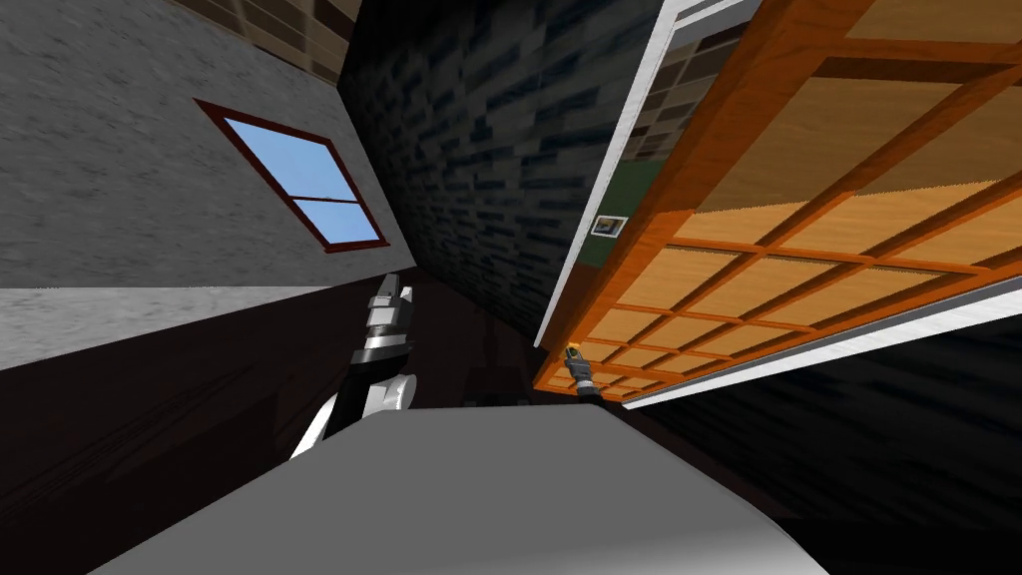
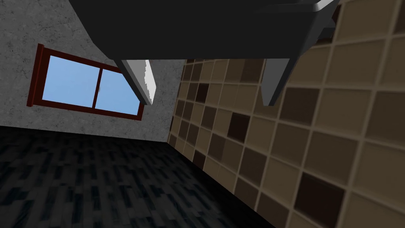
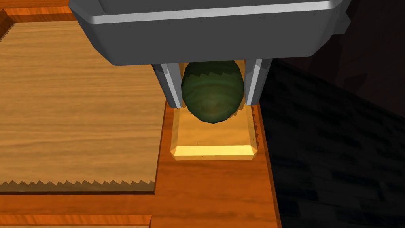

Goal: Pull the door open

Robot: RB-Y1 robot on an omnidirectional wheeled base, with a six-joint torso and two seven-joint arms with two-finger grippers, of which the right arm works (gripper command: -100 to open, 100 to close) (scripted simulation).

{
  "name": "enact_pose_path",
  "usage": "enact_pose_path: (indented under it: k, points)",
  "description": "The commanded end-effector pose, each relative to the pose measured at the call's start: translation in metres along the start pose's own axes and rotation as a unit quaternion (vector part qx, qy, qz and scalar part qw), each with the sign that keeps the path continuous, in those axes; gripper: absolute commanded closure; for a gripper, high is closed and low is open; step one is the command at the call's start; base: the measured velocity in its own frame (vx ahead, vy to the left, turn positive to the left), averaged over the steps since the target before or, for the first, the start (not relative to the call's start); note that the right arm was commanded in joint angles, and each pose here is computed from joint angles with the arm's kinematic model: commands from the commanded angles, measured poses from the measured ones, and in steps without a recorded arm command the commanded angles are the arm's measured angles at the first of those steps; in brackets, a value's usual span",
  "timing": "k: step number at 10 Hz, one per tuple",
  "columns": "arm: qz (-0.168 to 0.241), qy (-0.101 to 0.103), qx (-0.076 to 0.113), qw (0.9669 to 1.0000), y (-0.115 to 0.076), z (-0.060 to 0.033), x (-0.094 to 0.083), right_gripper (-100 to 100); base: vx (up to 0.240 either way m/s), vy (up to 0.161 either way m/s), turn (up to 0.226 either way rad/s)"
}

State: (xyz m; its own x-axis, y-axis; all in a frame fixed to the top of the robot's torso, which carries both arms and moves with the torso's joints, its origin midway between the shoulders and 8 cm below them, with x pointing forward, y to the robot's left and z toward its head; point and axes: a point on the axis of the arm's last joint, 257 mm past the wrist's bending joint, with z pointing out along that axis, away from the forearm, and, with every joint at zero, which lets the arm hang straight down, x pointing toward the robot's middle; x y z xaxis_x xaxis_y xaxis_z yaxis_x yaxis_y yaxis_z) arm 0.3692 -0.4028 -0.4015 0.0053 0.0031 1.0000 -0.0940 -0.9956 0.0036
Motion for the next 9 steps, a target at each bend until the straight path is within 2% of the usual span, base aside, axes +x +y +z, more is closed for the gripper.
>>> enact_pose_path:
  k: [1, 2, 3, 9]
  points:
    - [0.0, 0.0, 0.0, 1.0, 0.0, 0.0, 0.0, 100, -0.096, -0.004, 0.009]
    - [0.0, -0.001, 0.013, 0.9999, -0.001, -0.0094, -0.002, 100, -0.143, -0.015, 0.13]
    - [0.0, -0.001, 0.016, 0.9999, -0.001, -0.0112, -0.001, 100, -0.189, -0.04, 0.109]
    - [0.001, 0.003, 0.058, 0.9983, -0.002, -0.0382, 0.001, 100, -0.209, -0.055, 0.104]
